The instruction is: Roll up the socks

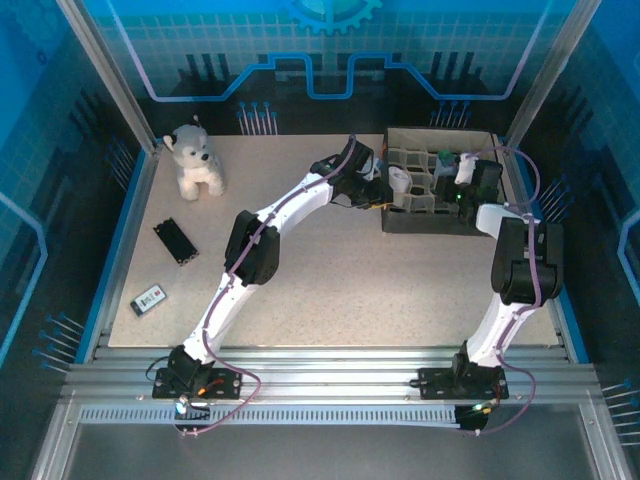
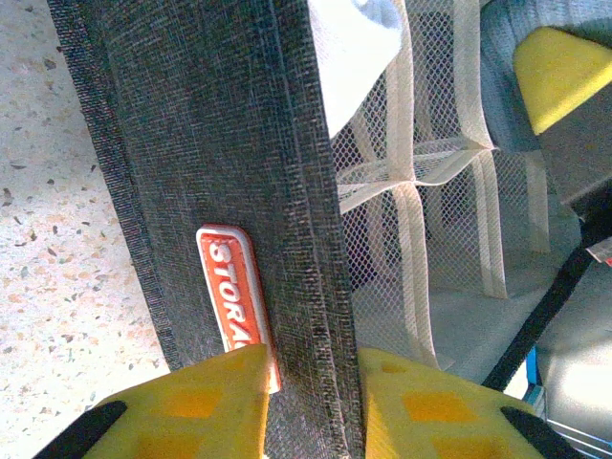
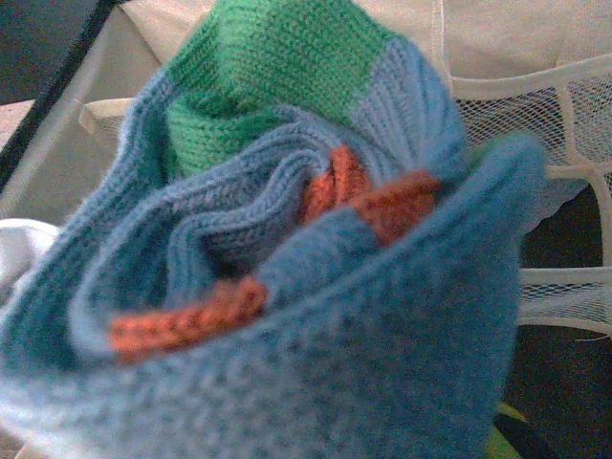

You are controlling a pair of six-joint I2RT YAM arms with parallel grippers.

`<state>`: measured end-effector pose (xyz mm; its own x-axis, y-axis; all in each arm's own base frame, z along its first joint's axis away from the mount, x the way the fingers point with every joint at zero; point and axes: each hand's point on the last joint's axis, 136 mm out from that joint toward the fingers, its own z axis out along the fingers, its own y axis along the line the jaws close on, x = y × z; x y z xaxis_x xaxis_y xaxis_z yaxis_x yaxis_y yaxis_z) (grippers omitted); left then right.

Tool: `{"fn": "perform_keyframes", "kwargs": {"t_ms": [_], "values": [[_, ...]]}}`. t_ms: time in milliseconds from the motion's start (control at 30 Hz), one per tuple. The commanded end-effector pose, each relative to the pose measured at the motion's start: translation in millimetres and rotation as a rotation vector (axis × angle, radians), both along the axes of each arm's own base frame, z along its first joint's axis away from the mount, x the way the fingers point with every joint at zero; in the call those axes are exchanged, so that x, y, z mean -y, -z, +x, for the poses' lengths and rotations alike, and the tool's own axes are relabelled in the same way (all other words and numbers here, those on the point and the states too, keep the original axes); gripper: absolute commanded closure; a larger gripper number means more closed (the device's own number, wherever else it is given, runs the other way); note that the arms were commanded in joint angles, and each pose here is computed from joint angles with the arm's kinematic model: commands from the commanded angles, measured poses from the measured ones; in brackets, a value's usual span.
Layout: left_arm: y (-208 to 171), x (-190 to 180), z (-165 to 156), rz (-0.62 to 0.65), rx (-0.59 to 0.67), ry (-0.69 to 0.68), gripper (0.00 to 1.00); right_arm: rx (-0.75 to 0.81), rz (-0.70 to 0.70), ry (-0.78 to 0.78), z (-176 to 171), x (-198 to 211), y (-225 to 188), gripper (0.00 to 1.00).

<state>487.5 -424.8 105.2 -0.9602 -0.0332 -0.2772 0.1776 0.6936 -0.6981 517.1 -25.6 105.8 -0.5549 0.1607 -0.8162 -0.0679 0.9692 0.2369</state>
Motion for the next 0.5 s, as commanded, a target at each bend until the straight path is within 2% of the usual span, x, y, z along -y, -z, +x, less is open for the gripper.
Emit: {"fn": "perform_keyframes", "kwargs": {"t_ms": [0,267,467], "values": [[22,-5,-8,0.031,-0.066,-0.008,0.71,0.002,0.004,-0.022,8,-12,4,1.0],[26,-4,-11,0.031,-0.077,-0.003,0.72,0.045,0.015,-0.062,25,-34,-8,0.99],[26,-4,-11,0.025,-0.081,-0.005,0.72,-0.04,-0.013,-0.019,17,-24,16,0.95]]}}
